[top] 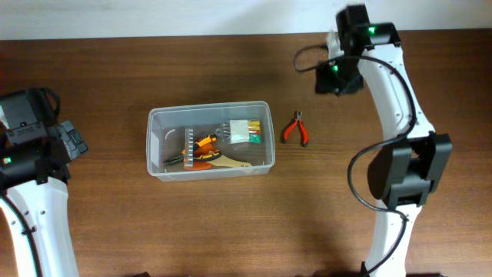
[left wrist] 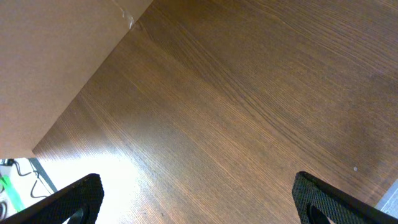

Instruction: Pack container

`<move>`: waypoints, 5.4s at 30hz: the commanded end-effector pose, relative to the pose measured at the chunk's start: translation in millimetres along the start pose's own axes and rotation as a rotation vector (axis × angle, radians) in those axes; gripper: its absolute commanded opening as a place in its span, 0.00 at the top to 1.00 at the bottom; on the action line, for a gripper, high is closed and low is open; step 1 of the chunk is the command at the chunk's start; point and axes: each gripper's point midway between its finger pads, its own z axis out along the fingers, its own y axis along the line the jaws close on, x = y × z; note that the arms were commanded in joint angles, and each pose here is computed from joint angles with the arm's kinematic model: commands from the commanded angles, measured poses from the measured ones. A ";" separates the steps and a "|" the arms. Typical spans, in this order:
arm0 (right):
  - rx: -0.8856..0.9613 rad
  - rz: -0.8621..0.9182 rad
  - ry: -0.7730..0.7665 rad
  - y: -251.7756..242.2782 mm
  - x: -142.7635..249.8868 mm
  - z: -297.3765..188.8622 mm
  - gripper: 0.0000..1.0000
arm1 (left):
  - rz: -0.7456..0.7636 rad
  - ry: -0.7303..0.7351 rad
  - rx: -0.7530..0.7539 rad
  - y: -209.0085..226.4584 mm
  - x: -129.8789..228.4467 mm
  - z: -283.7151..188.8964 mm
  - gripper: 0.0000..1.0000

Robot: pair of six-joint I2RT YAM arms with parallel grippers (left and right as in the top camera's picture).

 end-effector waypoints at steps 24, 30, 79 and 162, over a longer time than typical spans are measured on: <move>0.044 -0.028 0.238 15.0 81.1 97.0 0.56 | -0.005 -0.023 -0.011 6.4 -5.6 -6.2 0.01; 0.088 -0.055 0.236 15.2 80.8 109.0 0.58 | -0.005 -0.023 -0.011 6.4 -5.6 -6.2 0.01; 0.083 -0.122 -0.205 60.6 -14.4 -91.5 0.96 | -0.005 -0.023 -0.011 6.4 -5.7 -6.2 0.01; -0.047 -0.434 -0.837 111.4 47.0 -330.5 0.01 | -0.005 -0.023 -0.011 6.4 -5.6 -6.2 0.01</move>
